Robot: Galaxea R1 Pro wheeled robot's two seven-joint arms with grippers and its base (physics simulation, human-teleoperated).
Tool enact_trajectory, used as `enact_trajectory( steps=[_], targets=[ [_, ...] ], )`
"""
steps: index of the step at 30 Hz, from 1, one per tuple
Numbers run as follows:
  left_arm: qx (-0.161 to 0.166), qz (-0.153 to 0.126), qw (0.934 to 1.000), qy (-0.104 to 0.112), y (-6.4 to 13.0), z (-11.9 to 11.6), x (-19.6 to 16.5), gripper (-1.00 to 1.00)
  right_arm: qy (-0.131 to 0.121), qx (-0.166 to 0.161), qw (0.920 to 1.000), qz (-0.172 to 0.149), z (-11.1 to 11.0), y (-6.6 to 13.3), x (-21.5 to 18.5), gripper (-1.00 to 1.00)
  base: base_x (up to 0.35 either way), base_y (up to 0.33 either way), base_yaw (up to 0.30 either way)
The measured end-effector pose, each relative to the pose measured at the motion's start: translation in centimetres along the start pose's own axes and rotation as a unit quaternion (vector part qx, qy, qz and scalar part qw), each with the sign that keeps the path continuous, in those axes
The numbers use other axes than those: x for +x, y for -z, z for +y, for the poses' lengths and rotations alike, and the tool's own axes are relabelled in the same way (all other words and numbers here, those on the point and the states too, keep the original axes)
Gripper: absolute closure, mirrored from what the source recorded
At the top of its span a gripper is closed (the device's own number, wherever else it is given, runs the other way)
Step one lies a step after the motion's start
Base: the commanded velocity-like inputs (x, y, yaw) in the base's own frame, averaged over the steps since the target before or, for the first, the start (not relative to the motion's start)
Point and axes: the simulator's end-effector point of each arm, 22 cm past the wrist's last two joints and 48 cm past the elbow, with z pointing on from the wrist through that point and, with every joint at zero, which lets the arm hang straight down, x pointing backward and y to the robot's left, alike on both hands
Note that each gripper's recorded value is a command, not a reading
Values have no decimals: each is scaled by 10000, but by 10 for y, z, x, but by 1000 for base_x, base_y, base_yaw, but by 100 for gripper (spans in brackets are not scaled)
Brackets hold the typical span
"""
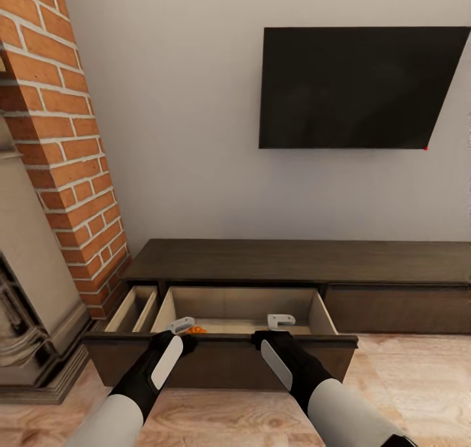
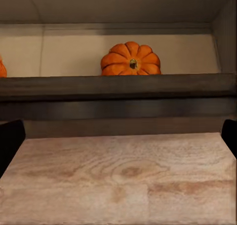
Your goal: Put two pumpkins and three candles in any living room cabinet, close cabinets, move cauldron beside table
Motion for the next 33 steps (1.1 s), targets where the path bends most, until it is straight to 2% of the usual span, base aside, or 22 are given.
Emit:
enact_trajectory(
  steps=[14,22,33],
  targets=[
    [9,-19,10000,-43,23,-8,-22,-100,0,2,10000,1,-1,19,-25,-100,-16,0,0],
    [33,-40,10000,-69,23,-10,-23,-100,0,2,10000,1,-1,19,-25,-100,0,0,0],
    [30,-46,10000,-76,6,-6,-6,-100,0,3,10000,5,0,4,-5,-100,0,0,0]
  ],
)
